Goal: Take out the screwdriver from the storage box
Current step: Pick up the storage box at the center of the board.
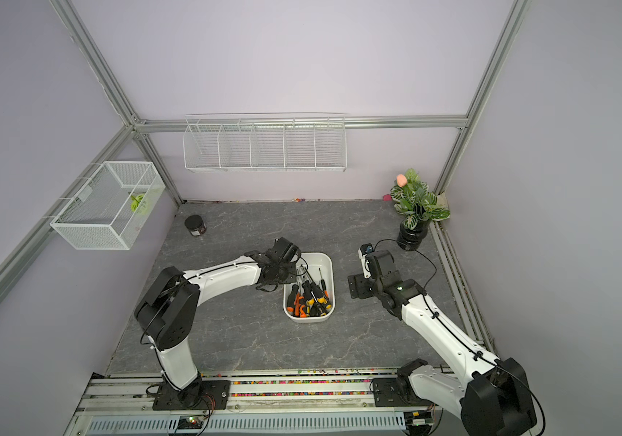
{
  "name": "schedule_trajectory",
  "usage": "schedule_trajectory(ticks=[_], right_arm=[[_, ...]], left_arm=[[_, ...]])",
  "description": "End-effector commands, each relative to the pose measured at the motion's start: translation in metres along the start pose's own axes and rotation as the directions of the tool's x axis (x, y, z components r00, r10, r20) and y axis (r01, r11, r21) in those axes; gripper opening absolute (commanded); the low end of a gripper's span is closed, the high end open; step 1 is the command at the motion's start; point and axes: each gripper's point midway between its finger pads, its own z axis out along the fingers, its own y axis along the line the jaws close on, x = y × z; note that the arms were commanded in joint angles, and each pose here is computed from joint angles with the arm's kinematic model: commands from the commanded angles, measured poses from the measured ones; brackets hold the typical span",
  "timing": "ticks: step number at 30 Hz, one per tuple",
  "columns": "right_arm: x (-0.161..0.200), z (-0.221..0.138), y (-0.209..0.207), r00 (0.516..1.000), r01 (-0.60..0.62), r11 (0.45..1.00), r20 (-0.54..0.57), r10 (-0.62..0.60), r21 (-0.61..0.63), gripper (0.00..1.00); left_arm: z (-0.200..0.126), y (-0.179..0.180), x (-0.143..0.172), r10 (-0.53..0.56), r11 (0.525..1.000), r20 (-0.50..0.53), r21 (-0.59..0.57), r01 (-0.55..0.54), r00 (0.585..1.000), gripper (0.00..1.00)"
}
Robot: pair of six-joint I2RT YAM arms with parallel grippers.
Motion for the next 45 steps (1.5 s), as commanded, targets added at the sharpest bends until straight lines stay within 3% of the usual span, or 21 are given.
schedule_trajectory(ticks=[1, 3, 6, 12, 20, 37, 45], right_arm=[[-0.011, -0.004, 0.009, 0.999, 0.036, 0.999, 0.007, -0.036, -0.034, 0.92], [-0.015, -0.004, 0.013, 0.999, 0.051, 0.998, 0.004, -0.050, -0.049, 0.92], [-0.019, -0.005, 0.024, 0.995, 0.101, 0.993, -0.009, -0.102, -0.069, 0.91], [-0.023, -0.007, 0.045, 0.983, 0.172, 0.978, -0.039, -0.177, -0.115, 0.91], [-0.018, -0.007, 0.058, 0.973, 0.206, 0.967, -0.074, -0.219, -0.147, 0.91], [-0.008, 0.004, 0.109, 0.918, 0.345, 0.911, -0.123, -0.378, -0.226, 0.88], [-0.007, 0.027, 0.122, 0.914, 0.338, 0.906, -0.139, -0.380, -0.254, 0.77]], left_arm=[[0.000, 0.011, 0.010, -0.058, 0.998, -0.010, -0.021, 0.058, 0.998, 0.22], [-0.004, 0.010, 0.006, -0.061, 0.998, 0.003, -0.019, 0.061, 0.998, 0.38], [-0.009, 0.008, -0.008, -0.049, 0.998, 0.033, -0.047, 0.051, 0.998, 0.56], [-0.007, -0.003, -0.041, 0.007, 0.997, 0.085, -0.081, 0.000, 0.996, 0.59], [0.020, 0.004, -0.050, -0.036, 0.994, 0.076, -0.098, 0.043, 0.996, 0.48], [0.005, 0.010, -0.058, -0.073, 0.994, 0.152, -0.068, 0.085, 0.986, 0.00], [-0.025, 0.006, -0.065, -0.023, 0.994, 0.268, -0.094, 0.050, 0.963, 0.00]])
